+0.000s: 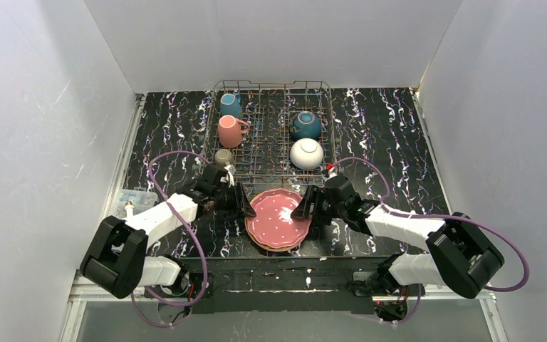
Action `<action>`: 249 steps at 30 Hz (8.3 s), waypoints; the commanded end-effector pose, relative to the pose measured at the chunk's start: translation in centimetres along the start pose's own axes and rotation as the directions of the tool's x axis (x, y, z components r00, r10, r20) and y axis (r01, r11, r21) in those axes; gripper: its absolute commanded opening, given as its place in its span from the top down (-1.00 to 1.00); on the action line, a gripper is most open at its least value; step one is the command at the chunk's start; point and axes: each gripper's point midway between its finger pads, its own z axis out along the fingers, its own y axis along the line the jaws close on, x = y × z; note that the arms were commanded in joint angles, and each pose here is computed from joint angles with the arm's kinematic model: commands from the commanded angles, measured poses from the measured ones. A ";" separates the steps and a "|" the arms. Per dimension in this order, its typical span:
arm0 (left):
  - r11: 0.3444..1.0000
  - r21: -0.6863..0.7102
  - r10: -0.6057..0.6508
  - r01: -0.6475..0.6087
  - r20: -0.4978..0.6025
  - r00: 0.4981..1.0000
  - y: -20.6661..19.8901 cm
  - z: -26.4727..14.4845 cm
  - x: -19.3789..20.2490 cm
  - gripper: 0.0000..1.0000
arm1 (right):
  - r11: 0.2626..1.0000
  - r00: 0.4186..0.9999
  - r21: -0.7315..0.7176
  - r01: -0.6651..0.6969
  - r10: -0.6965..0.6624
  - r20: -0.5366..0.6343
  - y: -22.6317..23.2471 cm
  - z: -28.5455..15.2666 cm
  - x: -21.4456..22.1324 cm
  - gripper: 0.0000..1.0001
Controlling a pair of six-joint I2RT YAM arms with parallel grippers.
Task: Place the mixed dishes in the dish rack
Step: Move the plate to the corner of the board, then adjust the dish rack at the center of the board.
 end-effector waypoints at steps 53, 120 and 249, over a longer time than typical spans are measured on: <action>0.995 0.043 0.092 -0.088 -0.100 0.991 0.0 -7.2 10.4 0.01 | 0.950 0.961 0.162 0.266 -0.247 -0.125 1.2 -7.9 5.4 -0.29; 0.960 -0.087 0.277 -0.268 0.124 0.953 -2.5 -12.0 0.6 -0.53 | 0.808 0.957 0.576 0.126 -0.252 0.144 -6.5 -8.3 -21.1 0.11; 0.957 -0.113 0.284 -0.268 0.158 0.946 -1.5 -13.1 1.1 -0.64 | 0.883 0.948 0.373 0.284 -0.316 0.027 -0.1 -3.0 -7.7 0.14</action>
